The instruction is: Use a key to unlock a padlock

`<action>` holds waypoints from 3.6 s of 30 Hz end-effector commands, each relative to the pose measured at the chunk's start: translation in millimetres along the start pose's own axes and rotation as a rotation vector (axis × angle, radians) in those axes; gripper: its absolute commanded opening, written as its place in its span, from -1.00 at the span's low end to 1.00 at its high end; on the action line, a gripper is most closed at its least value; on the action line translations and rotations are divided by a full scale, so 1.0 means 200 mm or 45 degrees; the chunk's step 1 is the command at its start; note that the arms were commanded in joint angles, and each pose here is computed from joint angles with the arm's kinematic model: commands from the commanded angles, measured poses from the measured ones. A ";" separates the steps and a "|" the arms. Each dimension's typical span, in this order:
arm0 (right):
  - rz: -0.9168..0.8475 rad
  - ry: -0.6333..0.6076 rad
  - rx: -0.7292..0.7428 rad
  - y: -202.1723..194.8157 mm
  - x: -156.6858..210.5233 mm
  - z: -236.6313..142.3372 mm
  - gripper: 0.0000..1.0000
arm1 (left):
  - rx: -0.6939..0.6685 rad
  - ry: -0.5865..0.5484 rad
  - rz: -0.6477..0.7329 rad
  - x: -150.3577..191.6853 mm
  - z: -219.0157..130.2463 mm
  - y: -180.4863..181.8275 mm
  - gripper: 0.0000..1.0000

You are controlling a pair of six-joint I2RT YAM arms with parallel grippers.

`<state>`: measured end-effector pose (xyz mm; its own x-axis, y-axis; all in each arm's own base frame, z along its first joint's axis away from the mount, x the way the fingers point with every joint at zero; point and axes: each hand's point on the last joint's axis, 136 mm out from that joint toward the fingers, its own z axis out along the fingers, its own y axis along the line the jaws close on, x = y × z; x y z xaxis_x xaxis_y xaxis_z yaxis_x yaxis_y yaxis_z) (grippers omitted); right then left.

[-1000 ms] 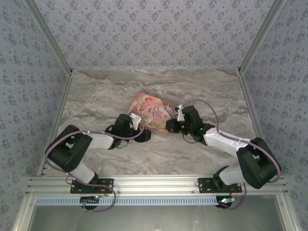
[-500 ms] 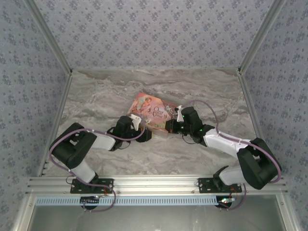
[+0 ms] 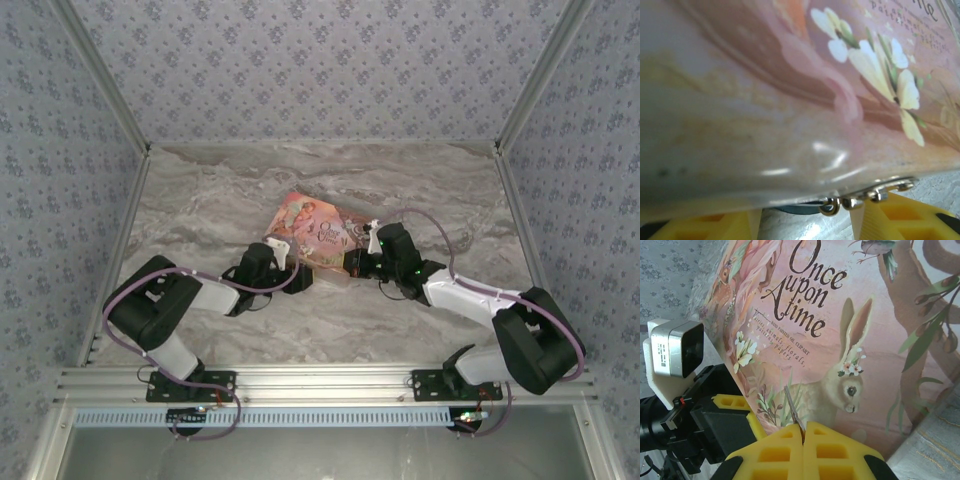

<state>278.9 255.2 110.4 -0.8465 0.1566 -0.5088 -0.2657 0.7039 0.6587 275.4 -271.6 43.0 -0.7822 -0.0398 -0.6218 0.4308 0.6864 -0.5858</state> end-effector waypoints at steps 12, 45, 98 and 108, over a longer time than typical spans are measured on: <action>0.048 0.099 0.118 -0.13 0.14 0.02 -1.00 | 0.048 -0.091 0.042 -0.10 -0.01 -0.08 -0.18; 0.003 0.049 0.087 -0.08 0.09 -0.01 -1.00 | 0.048 -0.103 -0.005 -0.12 -0.02 -0.12 -0.53; -0.898 -0.279 0.095 0.21 0.24 0.04 -1.00 | 0.115 0.039 -0.614 -0.22 -0.21 -0.41 -0.66; -0.913 -0.288 0.101 0.23 0.22 0.09 -1.00 | 0.119 0.038 -0.610 -0.22 -0.21 -0.41 -0.66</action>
<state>229.2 298.9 94.5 -0.4044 -0.2478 -0.8804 -0.6757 0.7297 0.1050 253.9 -282.6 105.0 -0.9159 -0.3180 -0.2450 0.0040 0.6030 -0.7977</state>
